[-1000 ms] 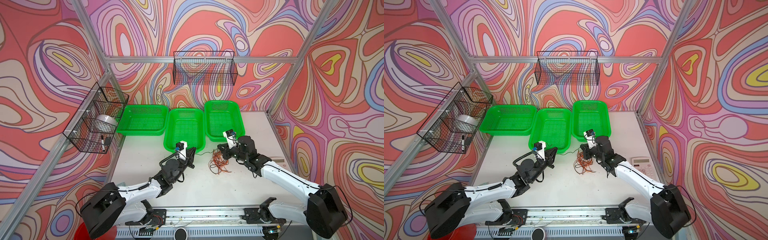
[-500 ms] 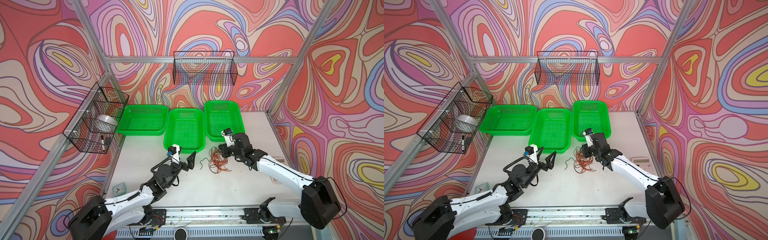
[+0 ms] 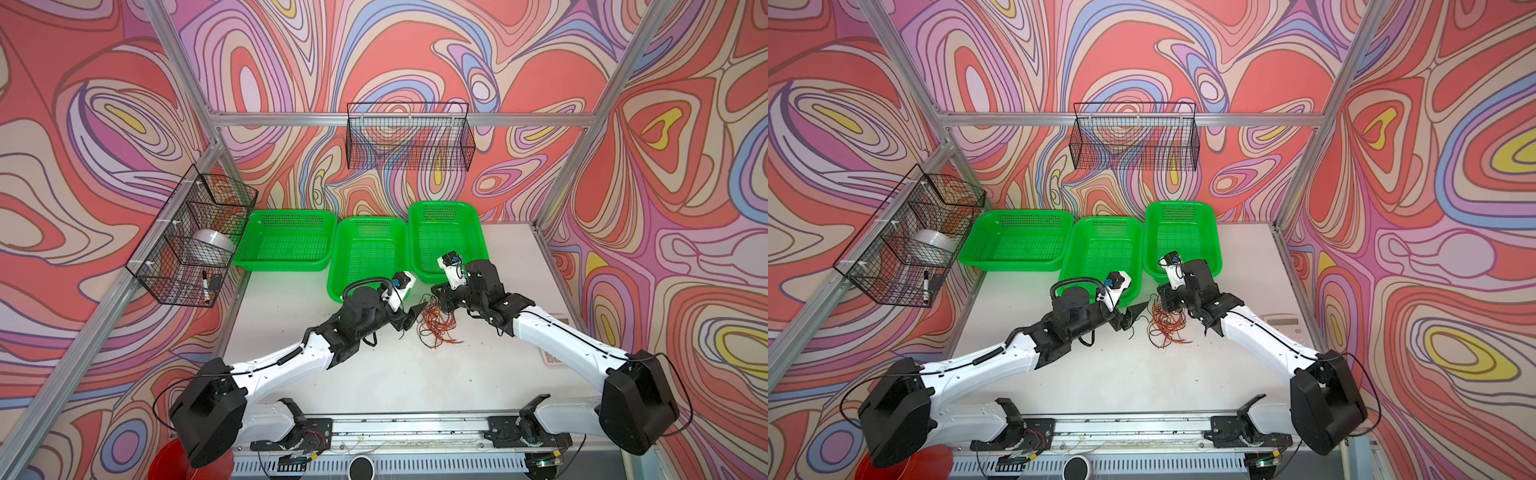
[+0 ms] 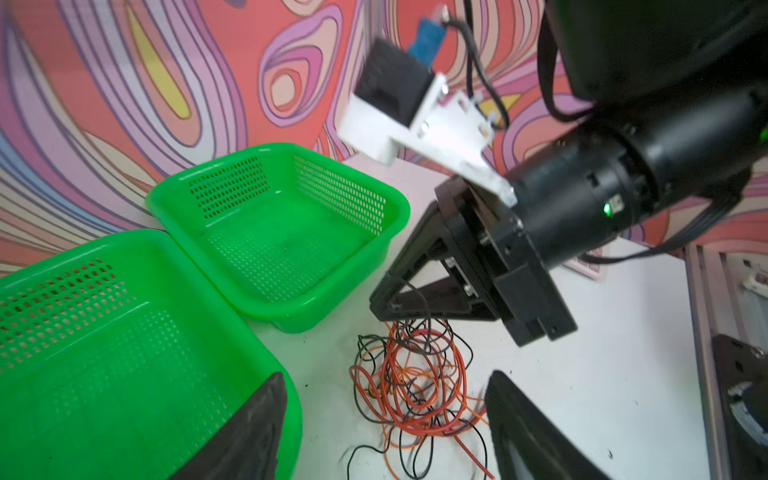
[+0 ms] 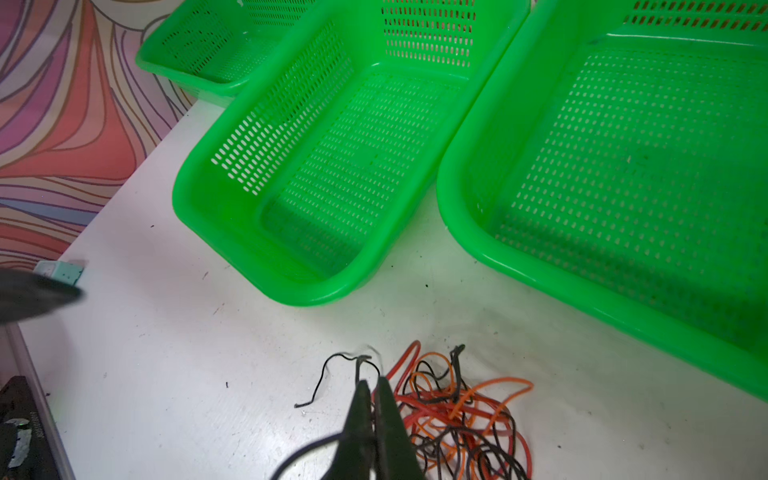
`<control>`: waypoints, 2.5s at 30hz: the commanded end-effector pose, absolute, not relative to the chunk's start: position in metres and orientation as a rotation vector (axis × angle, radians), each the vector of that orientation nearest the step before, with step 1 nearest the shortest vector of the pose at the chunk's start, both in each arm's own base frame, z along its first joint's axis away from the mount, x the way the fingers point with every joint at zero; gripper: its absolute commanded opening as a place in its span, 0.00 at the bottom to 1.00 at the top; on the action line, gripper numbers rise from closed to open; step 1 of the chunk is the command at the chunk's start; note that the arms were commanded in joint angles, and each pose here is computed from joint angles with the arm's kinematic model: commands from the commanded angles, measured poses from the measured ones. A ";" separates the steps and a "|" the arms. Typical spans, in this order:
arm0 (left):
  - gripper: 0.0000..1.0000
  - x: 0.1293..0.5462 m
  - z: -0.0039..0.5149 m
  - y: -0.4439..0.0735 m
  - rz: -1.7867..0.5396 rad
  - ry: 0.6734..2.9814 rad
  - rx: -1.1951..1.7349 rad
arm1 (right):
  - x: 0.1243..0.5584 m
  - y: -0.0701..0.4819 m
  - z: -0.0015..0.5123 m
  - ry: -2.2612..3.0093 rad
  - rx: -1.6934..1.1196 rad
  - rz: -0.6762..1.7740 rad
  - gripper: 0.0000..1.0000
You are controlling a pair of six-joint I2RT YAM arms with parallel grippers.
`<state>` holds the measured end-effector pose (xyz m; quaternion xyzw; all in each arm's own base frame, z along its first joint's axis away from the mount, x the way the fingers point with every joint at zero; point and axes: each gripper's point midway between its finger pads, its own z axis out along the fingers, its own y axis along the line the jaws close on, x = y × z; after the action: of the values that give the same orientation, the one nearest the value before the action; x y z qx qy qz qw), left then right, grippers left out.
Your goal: Untangle the cables
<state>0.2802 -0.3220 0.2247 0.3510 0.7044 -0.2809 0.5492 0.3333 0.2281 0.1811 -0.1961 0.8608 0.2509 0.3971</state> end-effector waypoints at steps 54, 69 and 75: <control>0.00 0.273 0.347 -0.332 -0.612 1.457 0.939 | 0.317 0.197 0.119 2.269 -0.176 0.690 0.20; 0.00 0.267 0.381 -0.311 -0.603 1.398 0.898 | 0.315 0.146 0.079 2.377 0.122 0.675 0.20; 0.00 0.268 0.376 -0.311 -0.606 1.414 0.904 | 0.317 0.132 0.080 2.366 0.199 0.679 0.12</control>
<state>0.2689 -0.3135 0.3580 0.3927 0.6345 -0.2641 0.6111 0.3190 0.1365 0.0786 0.0637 0.9057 0.2577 0.3305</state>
